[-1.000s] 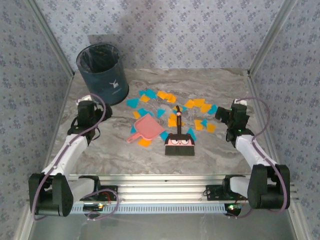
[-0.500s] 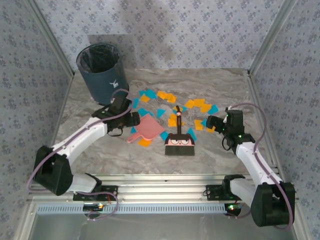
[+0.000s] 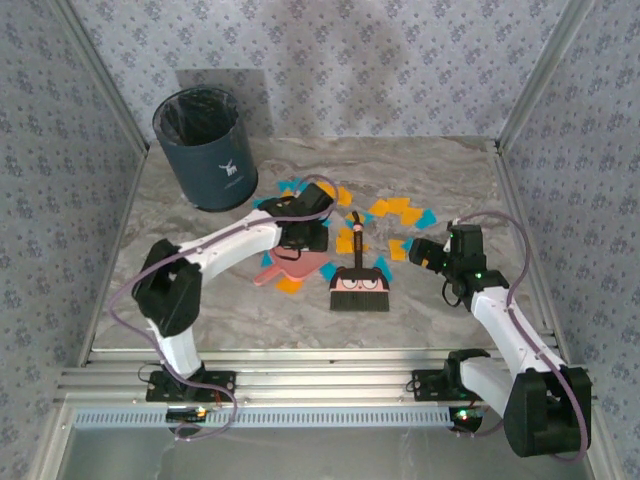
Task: Sweep away the paper scraps from the table
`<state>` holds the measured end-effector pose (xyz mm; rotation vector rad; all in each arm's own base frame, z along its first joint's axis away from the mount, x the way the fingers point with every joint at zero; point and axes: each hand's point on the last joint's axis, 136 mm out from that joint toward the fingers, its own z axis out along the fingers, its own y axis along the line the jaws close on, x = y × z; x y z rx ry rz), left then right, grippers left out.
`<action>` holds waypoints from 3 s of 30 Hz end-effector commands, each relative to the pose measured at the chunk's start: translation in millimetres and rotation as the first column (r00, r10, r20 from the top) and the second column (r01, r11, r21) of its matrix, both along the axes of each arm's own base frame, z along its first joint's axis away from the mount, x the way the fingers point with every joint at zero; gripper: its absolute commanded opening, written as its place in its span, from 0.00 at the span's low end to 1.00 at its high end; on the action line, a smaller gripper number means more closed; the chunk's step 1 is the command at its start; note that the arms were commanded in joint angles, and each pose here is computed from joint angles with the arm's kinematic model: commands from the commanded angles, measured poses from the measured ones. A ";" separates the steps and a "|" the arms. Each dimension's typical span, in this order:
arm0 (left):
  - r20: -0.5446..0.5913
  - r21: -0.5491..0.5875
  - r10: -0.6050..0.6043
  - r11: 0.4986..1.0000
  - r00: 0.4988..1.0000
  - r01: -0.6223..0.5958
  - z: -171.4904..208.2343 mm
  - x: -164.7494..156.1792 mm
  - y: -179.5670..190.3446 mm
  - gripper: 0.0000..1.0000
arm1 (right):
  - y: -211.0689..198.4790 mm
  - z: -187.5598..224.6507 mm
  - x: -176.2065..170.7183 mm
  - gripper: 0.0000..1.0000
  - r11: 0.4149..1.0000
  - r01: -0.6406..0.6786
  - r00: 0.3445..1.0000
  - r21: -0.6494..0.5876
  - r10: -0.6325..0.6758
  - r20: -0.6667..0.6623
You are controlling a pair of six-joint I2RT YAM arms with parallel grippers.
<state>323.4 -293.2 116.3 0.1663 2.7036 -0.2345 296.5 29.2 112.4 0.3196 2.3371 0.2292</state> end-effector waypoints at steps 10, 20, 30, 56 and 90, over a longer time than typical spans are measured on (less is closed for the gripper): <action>-0.038 0.007 -0.029 1.000 0.999 0.029 -20.4 5.0 -83.7 0.45 | -7.2 -3.1 -11.2 1.00 0.999 0.038 0.999 -0.021 -0.039 -0.017; -0.105 -0.016 -0.051 0.999 0.993 0.050 -50.1 5.4 -115.5 0.42 | -8.7 -4.8 -13.1 1.00 0.999 0.044 0.999 -0.023 -0.045 -0.022; -0.164 -0.008 -0.066 0.998 0.984 0.066 -75.3 -2.5 -122.4 0.37 | -9.4 -6.8 -14.1 1.00 0.999 0.047 0.998 -0.024 -0.048 -0.029; -0.211 0.107 -0.078 0.989 0.974 0.103 -100.0 -12.9 -117.3 0.36 | -9.3 -13.3 -14.0 1.00 0.999 0.049 0.997 -0.020 -0.050 -0.050; 0.074 0.035 -0.275 0.961 0.959 0.273 -5.3 2.7 -128.4 0.20 | 2.2 -3.1 -13.2 1.00 0.999 0.005 1.000 0.043 -0.004 -0.031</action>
